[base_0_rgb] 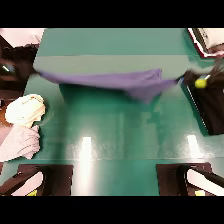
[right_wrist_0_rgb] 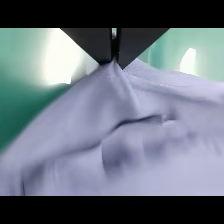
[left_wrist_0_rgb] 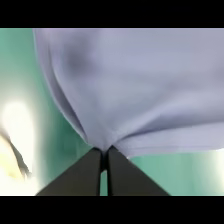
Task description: Fold the shirts.
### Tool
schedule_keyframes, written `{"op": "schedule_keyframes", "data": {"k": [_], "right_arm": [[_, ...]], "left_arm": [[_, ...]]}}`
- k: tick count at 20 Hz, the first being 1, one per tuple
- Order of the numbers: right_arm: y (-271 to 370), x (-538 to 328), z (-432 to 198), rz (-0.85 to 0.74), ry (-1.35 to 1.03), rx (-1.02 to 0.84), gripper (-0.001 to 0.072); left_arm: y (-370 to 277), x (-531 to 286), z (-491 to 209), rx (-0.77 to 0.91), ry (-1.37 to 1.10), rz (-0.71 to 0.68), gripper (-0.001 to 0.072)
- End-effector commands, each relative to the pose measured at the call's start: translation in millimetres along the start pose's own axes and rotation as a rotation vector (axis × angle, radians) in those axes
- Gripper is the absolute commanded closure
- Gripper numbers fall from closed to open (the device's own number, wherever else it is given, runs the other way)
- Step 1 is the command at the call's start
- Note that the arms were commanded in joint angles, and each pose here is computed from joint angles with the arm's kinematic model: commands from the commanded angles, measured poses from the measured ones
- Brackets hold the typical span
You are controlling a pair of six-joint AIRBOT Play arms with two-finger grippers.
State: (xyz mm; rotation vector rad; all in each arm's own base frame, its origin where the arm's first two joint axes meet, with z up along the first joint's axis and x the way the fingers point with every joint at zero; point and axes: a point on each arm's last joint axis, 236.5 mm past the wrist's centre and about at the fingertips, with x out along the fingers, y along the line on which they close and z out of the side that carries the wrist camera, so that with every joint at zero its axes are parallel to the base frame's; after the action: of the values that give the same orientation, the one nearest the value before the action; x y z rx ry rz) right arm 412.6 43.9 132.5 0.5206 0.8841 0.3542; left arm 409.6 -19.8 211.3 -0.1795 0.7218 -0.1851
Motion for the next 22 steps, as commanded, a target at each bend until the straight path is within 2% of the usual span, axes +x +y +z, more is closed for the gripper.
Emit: {"op": "schedule_keyframes", "data": {"k": [1, 4, 7, 10, 14, 17, 20, 22], "right_arm": [[104.3, -121.0, 87.3, 0.030, -0.363, -0.240, 0.0698], [197.7, -238.5, 111.8, 0.047, -0.656, -0.458, 0.0698], [257.5, -331.9, 92.9, 0.005, -0.861, -0.601, 0.0698], [278.0, -393.7, 62.9, -0.093, -0.992, -0.652, 0.0698], [269.2, -437.6, 36.0, -0.231, -1.098, -0.632, 0.0699], [241.0, -410.2, 38.6, -0.272, -0.998, -0.575, 0.0699], [186.6, -333.0, 48.5, -0.310, -0.672, -0.485, 0.0699], [138.8, -273.3, 48.7, -0.337, -0.395, -0.400, 0.0699]], "left_arm": [[-47.7, -136.9, 118.2, 0.125, -0.404, -0.001, 0.0682], [-94.4, -267.2, 164.2, 0.238, -0.705, -0.004, 0.0681], [-127.5, -365.3, 164.2, 0.299, -0.933, -0.008, 0.0681], [-147.9, -426.4, 139.7, 0.326, -1.056, -0.013, 0.0682], [-168.4, -481.0, 113.6, 0.354, -1.176, -0.034, 0.0682], [-155.8, -437.0, 112.5, 0.315, -1.036, -0.037, 0.0682], [-115.6, -313.1, 102.7, 0.201, -0.714, -0.043, 0.0682], [-85.6, -212.6, 72.3, 0.123, -0.432, -0.053, 0.0682]]}}
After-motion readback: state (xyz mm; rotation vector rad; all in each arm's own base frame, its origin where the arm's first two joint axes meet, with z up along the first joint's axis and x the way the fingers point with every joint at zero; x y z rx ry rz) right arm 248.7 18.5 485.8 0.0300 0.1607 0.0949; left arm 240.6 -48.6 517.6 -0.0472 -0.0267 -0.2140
